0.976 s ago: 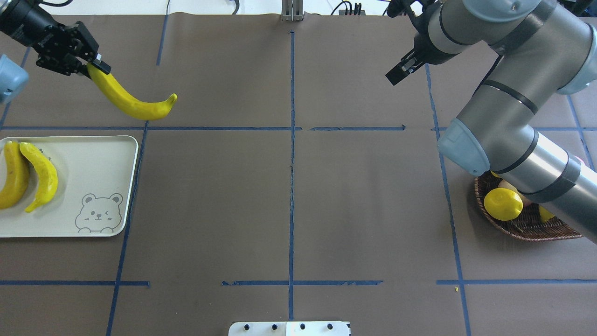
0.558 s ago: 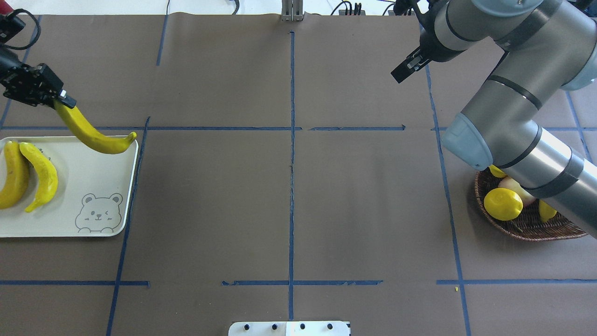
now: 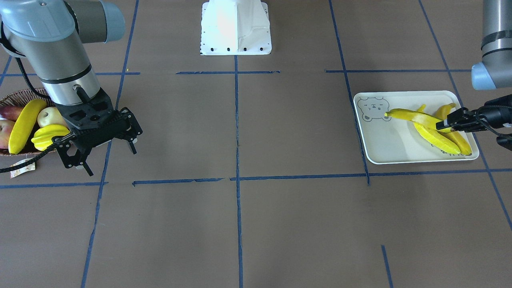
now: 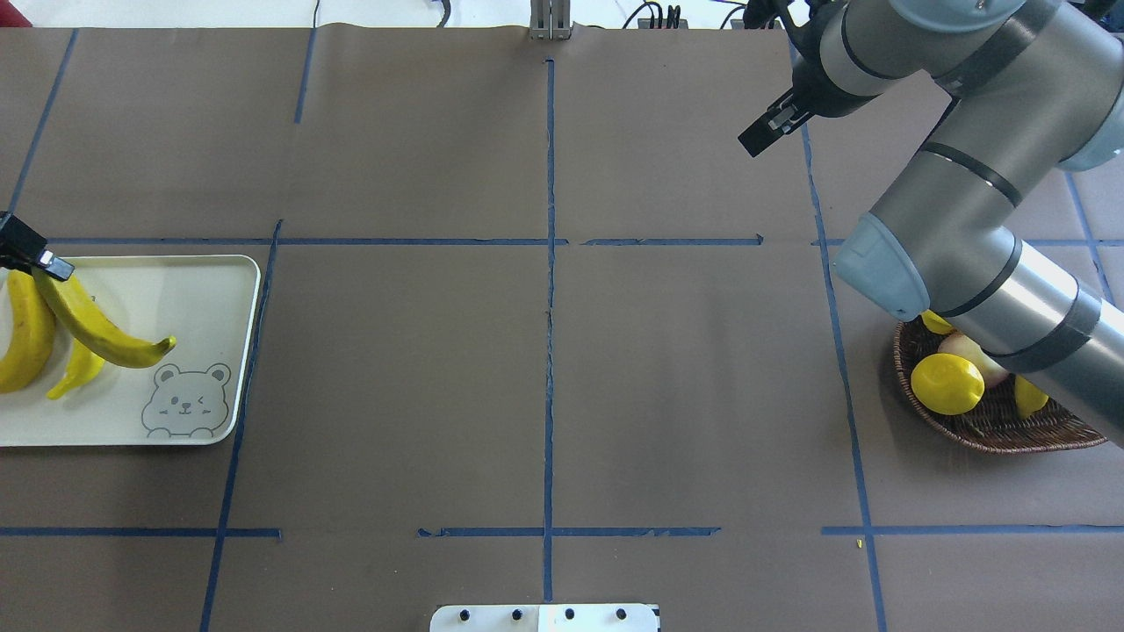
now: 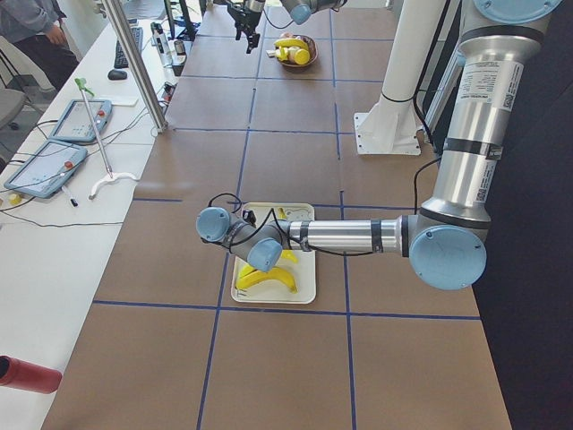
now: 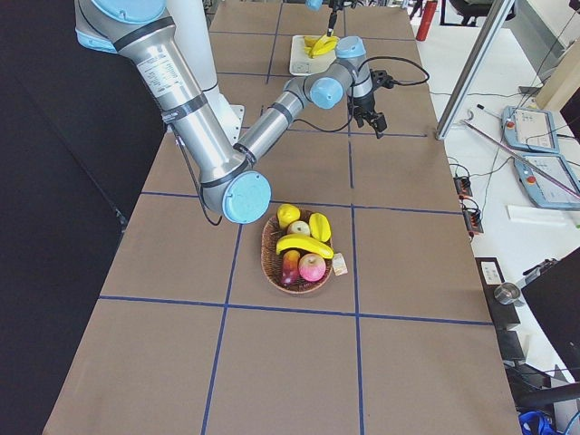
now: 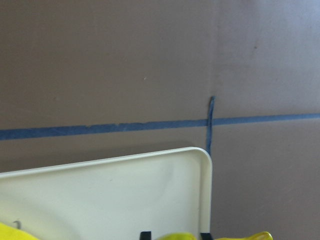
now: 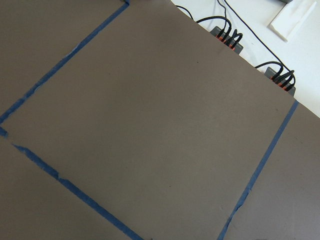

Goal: Transfer all bananas from basket to plate

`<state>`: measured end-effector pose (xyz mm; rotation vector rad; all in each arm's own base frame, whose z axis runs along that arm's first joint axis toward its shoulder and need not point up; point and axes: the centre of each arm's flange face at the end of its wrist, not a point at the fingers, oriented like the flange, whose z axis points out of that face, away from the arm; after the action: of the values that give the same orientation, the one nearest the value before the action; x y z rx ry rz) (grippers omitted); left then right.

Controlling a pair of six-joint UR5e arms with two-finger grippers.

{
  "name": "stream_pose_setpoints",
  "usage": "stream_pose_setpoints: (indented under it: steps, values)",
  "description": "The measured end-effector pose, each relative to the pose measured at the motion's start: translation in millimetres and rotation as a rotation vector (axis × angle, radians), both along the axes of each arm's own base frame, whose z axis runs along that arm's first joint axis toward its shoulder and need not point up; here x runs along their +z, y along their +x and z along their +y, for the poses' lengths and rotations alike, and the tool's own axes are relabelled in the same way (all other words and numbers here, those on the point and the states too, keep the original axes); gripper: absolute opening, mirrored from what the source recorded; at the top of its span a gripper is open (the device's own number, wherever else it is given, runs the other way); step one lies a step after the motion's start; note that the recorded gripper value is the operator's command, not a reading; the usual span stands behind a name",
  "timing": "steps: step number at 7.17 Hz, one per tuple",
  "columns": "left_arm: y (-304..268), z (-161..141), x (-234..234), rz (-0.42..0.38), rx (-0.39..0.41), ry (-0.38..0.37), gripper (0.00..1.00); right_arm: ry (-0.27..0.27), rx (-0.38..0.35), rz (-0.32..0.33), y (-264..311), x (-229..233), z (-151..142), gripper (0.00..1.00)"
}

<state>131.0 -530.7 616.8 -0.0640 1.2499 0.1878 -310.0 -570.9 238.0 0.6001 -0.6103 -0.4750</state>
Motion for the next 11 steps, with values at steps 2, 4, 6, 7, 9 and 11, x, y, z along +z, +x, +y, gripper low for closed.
stream_pose_setpoints:
  steps: [2, 4, 6, 7, 9, 11]
  values:
    - [8.1, 12.3, 6.7, -0.048, 0.006, 0.018, 1.0, -0.004, 0.0, 0.001, -0.5, 2.2, 0.6, 0.99]
    - [9.3, 11.4, 0.3, -0.06, -0.006, 0.002, 1.0, -0.009, 0.0, 0.002, -1.2, 4.1, 0.6, 0.99]
    - [8.9, -3.1, -14.8, -0.132, -0.056, 0.006, 1.0, -0.029, 0.015, -0.008, -2.2, 4.8, 1.0, 0.99]
    - [11.7, -22.2, -43.0, -0.2, -0.086, -0.002, 1.0, -0.042, 0.025, -0.013, -2.2, 6.1, 1.2, 0.99]
    - [18.5, -62.9, -155.2, -0.372, -0.137, -0.031, 1.0, -0.061, 0.021, -0.027, -0.6, 8.2, 2.7, 0.99]
    - [27.7, -75.7, -251.2, -0.45, -0.166, -0.059, 1.0, -0.115, 0.016, -0.045, 17.1, 27.7, 5.3, 0.99]
